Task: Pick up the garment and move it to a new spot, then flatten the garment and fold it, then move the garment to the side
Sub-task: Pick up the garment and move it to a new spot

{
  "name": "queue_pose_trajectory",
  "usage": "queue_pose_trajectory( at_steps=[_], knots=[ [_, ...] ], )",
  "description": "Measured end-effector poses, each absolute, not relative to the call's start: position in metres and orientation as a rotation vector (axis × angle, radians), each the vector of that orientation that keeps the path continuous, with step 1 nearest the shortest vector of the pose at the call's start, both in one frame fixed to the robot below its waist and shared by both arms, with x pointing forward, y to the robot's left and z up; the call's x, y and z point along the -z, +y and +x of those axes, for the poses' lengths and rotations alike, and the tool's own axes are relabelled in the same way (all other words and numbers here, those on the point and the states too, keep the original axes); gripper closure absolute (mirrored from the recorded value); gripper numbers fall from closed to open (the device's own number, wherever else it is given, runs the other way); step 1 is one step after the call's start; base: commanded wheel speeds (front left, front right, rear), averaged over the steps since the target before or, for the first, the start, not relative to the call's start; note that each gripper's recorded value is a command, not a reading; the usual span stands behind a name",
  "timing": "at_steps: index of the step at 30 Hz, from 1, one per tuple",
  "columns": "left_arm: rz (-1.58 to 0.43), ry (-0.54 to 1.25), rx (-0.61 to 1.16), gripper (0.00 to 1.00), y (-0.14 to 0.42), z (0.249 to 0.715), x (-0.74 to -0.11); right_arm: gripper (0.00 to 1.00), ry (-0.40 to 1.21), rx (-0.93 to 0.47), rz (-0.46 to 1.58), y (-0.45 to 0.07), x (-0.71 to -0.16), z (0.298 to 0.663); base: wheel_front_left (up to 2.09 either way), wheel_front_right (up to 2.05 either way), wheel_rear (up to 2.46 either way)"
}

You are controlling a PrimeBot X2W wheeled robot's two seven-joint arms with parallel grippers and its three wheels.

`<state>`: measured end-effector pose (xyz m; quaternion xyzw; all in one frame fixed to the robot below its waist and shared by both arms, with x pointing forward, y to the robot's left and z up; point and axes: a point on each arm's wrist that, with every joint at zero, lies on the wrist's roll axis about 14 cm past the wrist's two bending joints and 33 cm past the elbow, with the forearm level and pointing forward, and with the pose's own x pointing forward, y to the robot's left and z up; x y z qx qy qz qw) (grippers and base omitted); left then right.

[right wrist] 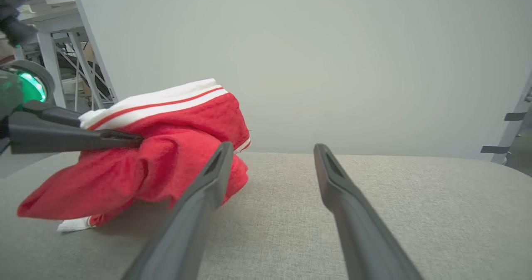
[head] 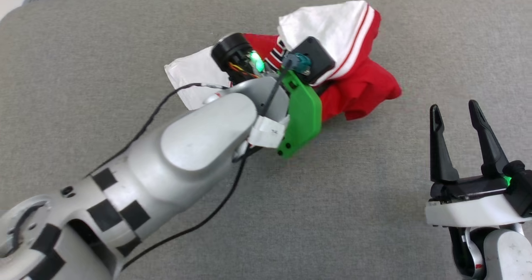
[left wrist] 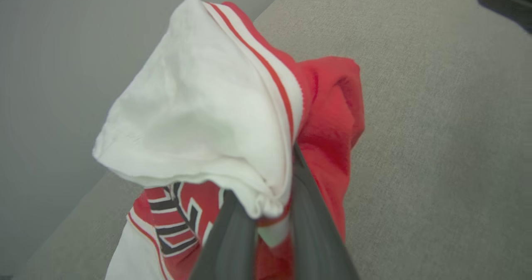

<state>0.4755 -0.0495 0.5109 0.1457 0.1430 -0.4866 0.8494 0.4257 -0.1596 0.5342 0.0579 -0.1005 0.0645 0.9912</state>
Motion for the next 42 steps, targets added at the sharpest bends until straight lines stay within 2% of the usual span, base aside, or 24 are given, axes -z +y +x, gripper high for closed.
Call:
queue_pose_trajectory(
  at_steps=[8,16,21,22,23,24,26,27,31,38,42],
  knots=[
    [0.262,0.306,1.213,1.0,-0.133,0.445,-0.475,0.0,-0.172,-0.009,0.085,-0.201,-0.523,0.425,0.0,0.0,0.0],
    [0.276,0.486,1.303,1.0,-0.144,0.393,-0.4,0.0,-0.153,0.053,0.061,-0.223,-0.514,0.428,0.0,0.0,0.0],
    [0.232,0.515,1.342,1.0,-0.151,0.371,-0.394,0.0,-0.143,0.072,0.052,-0.23,-0.51,0.428,0.0,0.0,0.0],
    [0.226,0.511,1.346,0.97,-0.151,0.369,-0.396,0.0,-0.144,0.072,0.053,-0.23,-0.51,0.429,0.0,0.0,0.0],
    [0.22,0.503,1.347,0.15,-0.152,0.368,-0.398,0.0,-0.145,0.07,0.054,-0.229,-0.511,0.429,0.0,0.0,0.0],
    [0.212,0.482,1.35,0.0,-0.153,0.368,-0.401,0.0,-0.148,0.069,0.055,-0.229,-0.512,0.429,0.0,0.0,0.0],
    [0.178,0.421,1.35,0.0,-0.155,0.369,-0.413,0.0,-0.156,0.063,0.059,-0.227,-0.515,0.428,0.0,0.0,0.0],
    [0.11,0.269,1.34,0.0,-0.158,0.378,-0.445,0.0,-0.173,0.054,0.067,-0.223,-0.522,0.426,0.0,0.0,0.0],
    [0.048,0.087,1.287,0.0,-0.156,0.391,-0.491,0.0,-0.178,0.049,0.077,-0.221,-0.526,0.417,0.0,0.0,0.0],
    [0.049,-0.08,1.073,0.0,-0.128,0.418,-0.542,0.0,-0.205,0.017,0.095,-0.209,-0.539,0.402,0.0,0.0,0.0],
    [0.039,-0.127,0.881,0.0,-0.086,0.438,-0.56,0.0,-0.231,-0.007,0.103,-0.201,-0.549,0.396,0.0,0.0,0.0]
  ],
)
